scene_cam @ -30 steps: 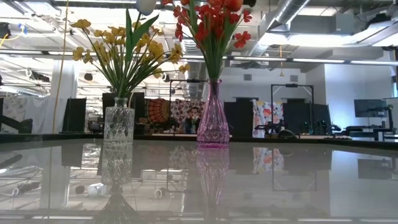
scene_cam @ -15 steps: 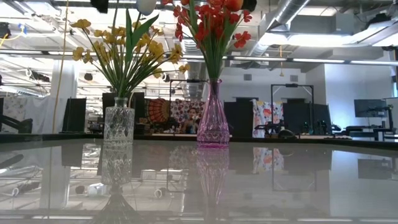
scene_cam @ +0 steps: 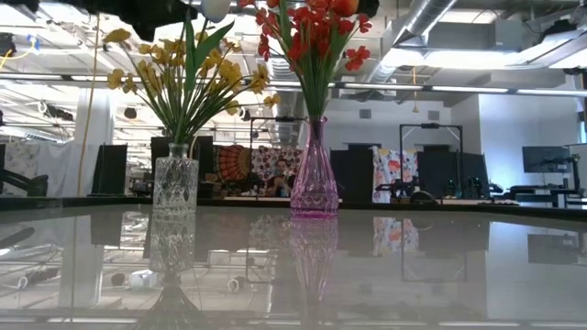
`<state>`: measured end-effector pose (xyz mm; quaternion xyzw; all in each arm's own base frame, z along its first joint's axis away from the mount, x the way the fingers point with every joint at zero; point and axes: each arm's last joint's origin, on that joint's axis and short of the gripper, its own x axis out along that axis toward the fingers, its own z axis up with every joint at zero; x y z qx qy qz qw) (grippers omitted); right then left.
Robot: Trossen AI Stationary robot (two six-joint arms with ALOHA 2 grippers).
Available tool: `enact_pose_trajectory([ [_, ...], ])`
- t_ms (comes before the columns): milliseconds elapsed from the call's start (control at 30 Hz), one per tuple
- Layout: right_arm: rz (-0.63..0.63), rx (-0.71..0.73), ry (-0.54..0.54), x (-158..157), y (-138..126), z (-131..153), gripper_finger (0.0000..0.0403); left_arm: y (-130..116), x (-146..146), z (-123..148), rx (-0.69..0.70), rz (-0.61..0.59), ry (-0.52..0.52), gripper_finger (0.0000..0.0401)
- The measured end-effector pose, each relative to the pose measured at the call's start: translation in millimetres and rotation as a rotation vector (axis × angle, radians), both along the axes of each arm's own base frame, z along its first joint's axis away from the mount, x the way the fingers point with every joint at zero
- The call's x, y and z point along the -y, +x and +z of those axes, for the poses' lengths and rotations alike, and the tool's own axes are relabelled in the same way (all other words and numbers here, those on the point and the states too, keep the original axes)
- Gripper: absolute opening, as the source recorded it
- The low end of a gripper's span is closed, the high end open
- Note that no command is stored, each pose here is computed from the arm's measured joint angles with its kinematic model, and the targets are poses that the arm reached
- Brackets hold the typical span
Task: Sort flowers into vase by color
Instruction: Put the white tulip into the transparent vase
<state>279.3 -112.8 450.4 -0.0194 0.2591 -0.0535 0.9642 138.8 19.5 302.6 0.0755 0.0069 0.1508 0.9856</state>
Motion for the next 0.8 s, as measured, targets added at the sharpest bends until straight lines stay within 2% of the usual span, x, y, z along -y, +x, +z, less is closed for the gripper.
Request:
enact_pose_trajectory([
  [100, -0.001, 0.001, -0.002, 0.5, -0.2, 0.2, 0.0311, 2.5, -0.4, -13.1, 0.038, 0.005, 0.002, 0.0000],
  [233, 0.000, 0.001, -0.004, 0.5, -0.2, 0.2, 0.0311, 1.4, -1.9, -25.6, 0.012, 0.061, -0.003, 0.0000],
  [800, 0.008, 0.005, -0.022, 0.7, 0.1, 0.9, 0.0311, 1.2, -2.8, -28.8, -0.018, 0.095, 0.020, 0.0000],
])
